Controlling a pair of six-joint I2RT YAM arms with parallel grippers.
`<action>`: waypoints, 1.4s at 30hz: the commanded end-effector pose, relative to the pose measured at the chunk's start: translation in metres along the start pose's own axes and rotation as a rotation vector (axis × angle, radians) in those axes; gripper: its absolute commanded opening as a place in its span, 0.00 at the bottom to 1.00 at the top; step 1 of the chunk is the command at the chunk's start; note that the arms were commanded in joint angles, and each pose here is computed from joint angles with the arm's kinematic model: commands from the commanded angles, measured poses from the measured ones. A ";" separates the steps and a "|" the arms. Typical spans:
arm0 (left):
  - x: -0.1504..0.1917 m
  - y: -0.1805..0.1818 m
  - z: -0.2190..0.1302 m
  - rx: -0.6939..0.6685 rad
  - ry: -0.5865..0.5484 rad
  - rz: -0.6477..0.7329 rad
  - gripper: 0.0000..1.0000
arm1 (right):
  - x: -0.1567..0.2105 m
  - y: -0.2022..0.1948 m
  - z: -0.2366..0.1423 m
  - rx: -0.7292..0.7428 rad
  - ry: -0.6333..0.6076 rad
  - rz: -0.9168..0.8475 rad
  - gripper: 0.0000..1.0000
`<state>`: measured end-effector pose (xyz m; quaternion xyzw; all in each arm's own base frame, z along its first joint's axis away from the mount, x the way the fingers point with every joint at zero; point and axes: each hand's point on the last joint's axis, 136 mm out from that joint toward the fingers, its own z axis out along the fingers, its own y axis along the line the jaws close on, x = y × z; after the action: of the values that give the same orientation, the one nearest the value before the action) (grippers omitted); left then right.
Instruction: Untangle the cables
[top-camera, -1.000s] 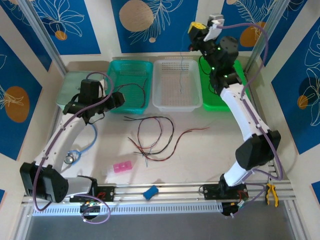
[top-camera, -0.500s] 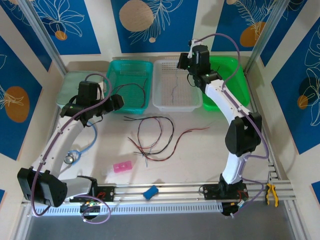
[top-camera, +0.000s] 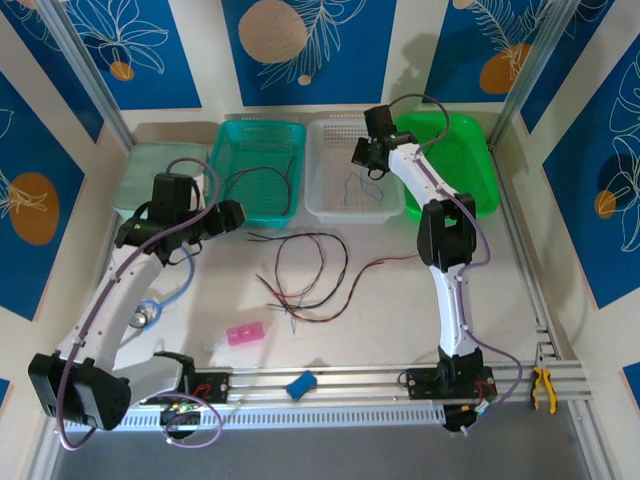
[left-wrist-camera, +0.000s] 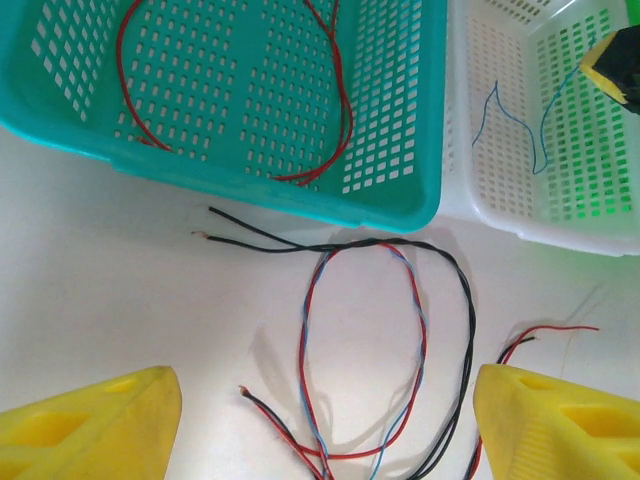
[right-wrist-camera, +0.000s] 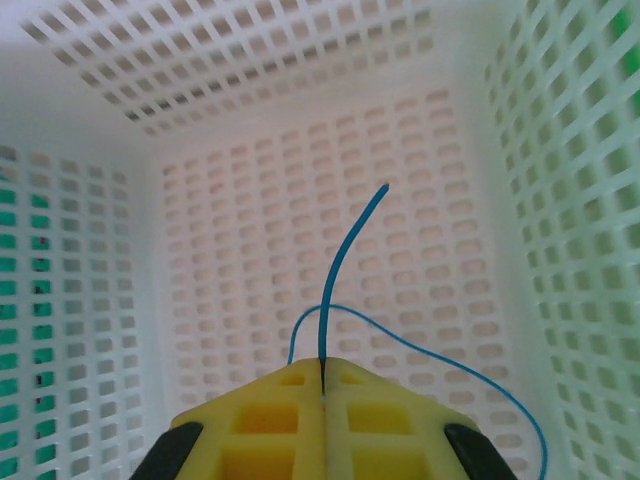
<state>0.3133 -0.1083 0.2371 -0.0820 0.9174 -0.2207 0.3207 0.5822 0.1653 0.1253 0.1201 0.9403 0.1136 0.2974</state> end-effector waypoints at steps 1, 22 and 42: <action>0.010 0.003 -0.005 -0.012 0.018 0.019 0.77 | 0.015 0.005 -0.002 -0.018 0.102 0.017 0.05; 0.047 0.006 -0.041 0.004 0.038 -0.019 0.77 | -0.049 0.053 -0.156 -0.121 -0.160 -0.205 0.95; 0.054 0.003 -0.033 0.024 0.060 -0.036 0.77 | 0.051 -0.068 -0.222 0.084 0.049 -0.021 0.70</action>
<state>0.2515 -0.1033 0.2319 -0.0936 0.9220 -0.2299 0.2970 0.4167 0.0850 0.2329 0.1069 0.9639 0.0472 0.2393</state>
